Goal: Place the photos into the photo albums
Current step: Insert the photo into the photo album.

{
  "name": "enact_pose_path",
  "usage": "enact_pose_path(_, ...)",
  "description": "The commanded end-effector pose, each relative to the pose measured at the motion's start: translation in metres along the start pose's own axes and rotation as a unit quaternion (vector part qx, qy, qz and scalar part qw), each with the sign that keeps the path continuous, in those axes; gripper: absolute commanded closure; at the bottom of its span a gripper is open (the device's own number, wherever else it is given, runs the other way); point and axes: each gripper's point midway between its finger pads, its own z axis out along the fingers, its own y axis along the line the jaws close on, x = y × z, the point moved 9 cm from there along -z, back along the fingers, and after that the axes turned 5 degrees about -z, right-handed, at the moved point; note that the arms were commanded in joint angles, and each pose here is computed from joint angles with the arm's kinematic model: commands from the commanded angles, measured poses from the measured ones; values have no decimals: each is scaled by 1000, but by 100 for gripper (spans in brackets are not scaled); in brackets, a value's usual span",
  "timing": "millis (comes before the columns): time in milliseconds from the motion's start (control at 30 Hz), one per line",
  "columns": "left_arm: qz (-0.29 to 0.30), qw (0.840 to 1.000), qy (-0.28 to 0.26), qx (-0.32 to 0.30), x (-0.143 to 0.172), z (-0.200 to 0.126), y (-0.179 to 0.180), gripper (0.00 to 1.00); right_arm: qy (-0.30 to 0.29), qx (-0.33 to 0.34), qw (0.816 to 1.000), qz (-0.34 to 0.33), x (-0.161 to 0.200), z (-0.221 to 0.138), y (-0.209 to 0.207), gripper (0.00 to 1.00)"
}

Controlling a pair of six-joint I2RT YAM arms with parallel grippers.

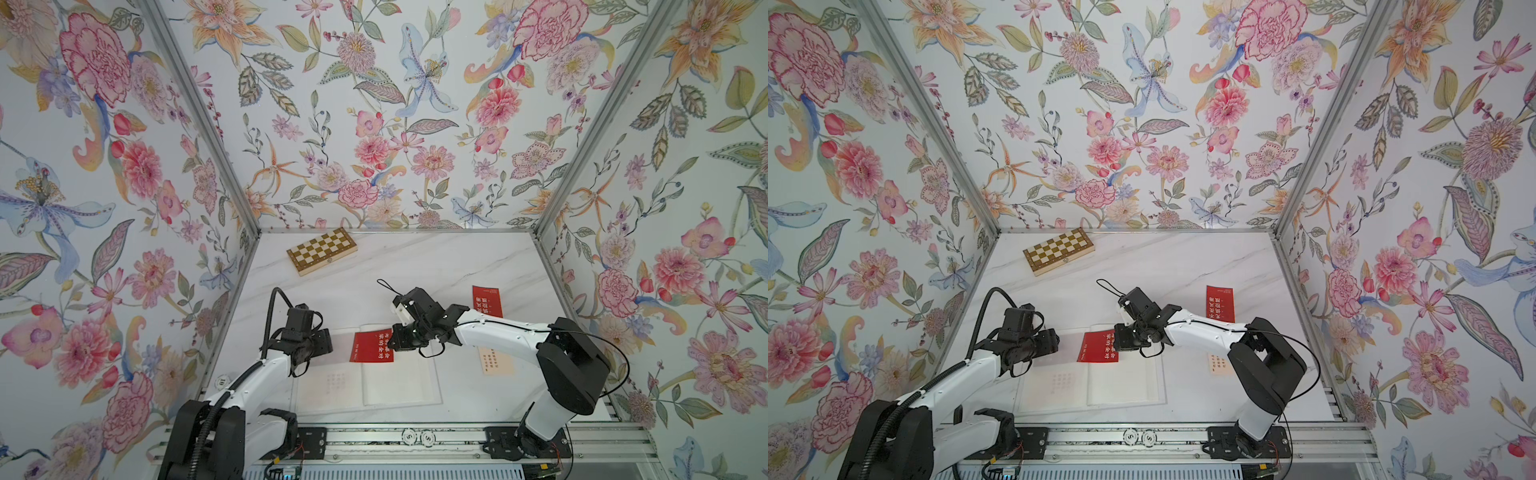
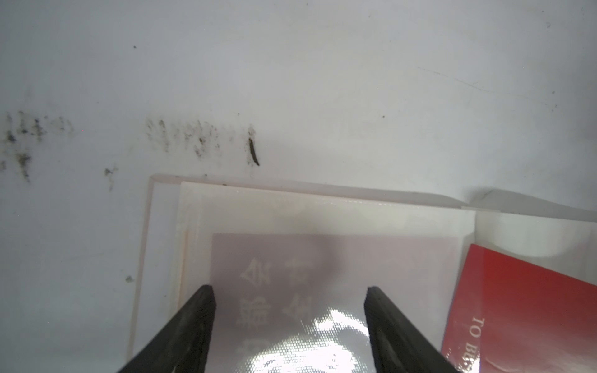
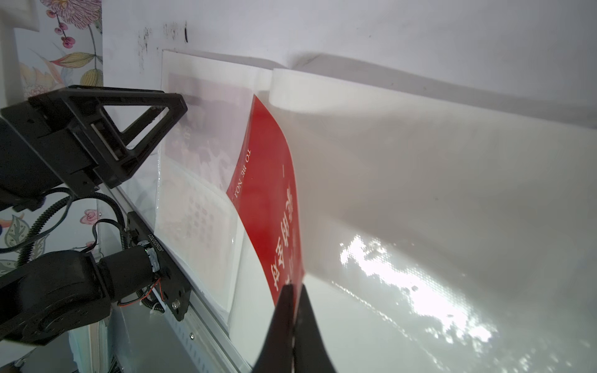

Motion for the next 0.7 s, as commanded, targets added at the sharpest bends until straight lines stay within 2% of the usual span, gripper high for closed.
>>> enact_pose_path(0,7,1000,12,-10,7,-1,7,28,10,-24,1000,-12,-6,11,1,100)
enact_pose_path(500,20,1000,12,-7,2,-6,7,28,62,-83,993,-62,-20,64,21,100)
enact_pose_path(667,18,1000,11,-8,1,-8,9,28,66,-92,991,-75,-29,82,40,75)
